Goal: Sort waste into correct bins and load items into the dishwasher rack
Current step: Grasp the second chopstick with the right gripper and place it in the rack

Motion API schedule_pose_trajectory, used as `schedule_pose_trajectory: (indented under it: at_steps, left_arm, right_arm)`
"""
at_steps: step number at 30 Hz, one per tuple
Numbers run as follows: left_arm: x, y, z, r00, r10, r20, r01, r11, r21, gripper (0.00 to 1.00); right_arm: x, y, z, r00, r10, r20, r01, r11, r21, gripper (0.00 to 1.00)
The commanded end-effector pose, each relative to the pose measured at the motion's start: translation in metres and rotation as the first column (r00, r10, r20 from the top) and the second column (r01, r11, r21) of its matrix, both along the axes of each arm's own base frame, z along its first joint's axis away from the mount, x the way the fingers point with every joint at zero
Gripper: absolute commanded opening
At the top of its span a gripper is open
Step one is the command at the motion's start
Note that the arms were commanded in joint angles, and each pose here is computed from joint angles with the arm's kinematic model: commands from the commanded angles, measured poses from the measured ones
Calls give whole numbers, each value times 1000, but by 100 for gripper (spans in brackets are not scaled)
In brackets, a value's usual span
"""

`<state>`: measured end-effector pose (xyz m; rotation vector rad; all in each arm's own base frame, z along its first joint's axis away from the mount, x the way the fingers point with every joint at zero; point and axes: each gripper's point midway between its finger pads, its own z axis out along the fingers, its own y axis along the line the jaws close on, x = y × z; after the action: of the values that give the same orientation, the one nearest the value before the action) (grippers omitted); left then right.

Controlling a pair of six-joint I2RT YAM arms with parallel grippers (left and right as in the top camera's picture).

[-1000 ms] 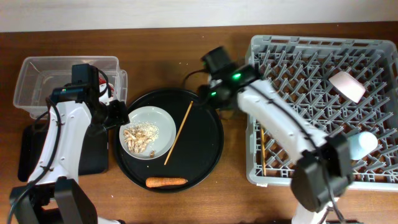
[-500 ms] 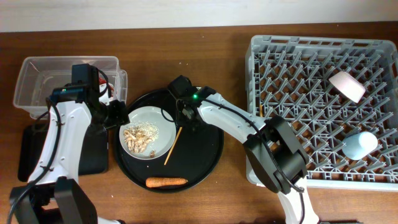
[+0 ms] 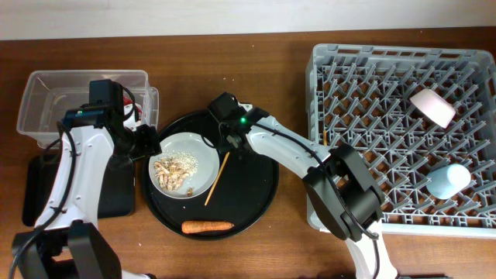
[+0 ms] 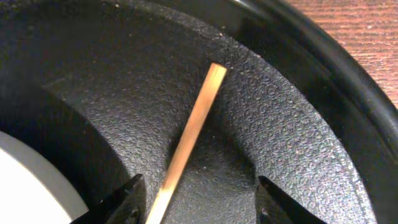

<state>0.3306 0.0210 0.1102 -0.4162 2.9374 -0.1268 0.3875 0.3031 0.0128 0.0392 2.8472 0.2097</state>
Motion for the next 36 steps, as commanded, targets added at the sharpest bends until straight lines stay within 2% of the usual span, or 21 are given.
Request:
schedule_pose_trajectory:
  at_steps: [1, 6, 12, 13, 14, 19, 25, 29, 36]
  left_arm:
    - [0, -1, 6, 1000, 13, 17, -13, 1000, -11, 73]
    - [0, -1, 6, 1000, 13, 17, -13, 1000, -11, 73]
    - [0, -1, 6, 1000, 13, 17, -13, 1000, -11, 73]
    - [0, -1, 6, 1000, 13, 17, -13, 1000, -11, 73]
    - [0, -1, 6, 1000, 13, 17, -13, 1000, -11, 73]
    - [0, -1, 6, 1000, 13, 17, -13, 1000, -11, 73]
    - [0, -1, 6, 1000, 13, 17, -13, 1000, -11, 73]
    - [0, -1, 6, 1000, 13, 17, -13, 1000, -11, 73]
    - [0, -1, 6, 1000, 13, 17, -13, 1000, -12, 73]
  right_arm:
    - [-7, -3, -24, 999, -1, -32, -1, 998, -61, 55]
    - [-27, -20, -38, 993, -6, -122, -12, 990, -142, 56]
    - [-28, -48, -27, 978, -64, -199, 25, 981, -192, 54]
    - [-28, -51, -27, 976, -70, -207, 29, 981, -193, 51]
    - [-28, -56, -27, 974, -80, -214, 37, 979, -199, 41]
    - [-14, -87, -27, 969, -83, -233, 32, 976, -216, 18]
    - [-6, -105, -25, 968, 12, -250, -70, 972, -224, 4]
    - [4, -100, 13, 972, 141, -187, -177, 965, -194, 4]
    - [9, -126, 119, 976, 215, -31, -217, 974, -69, 4]
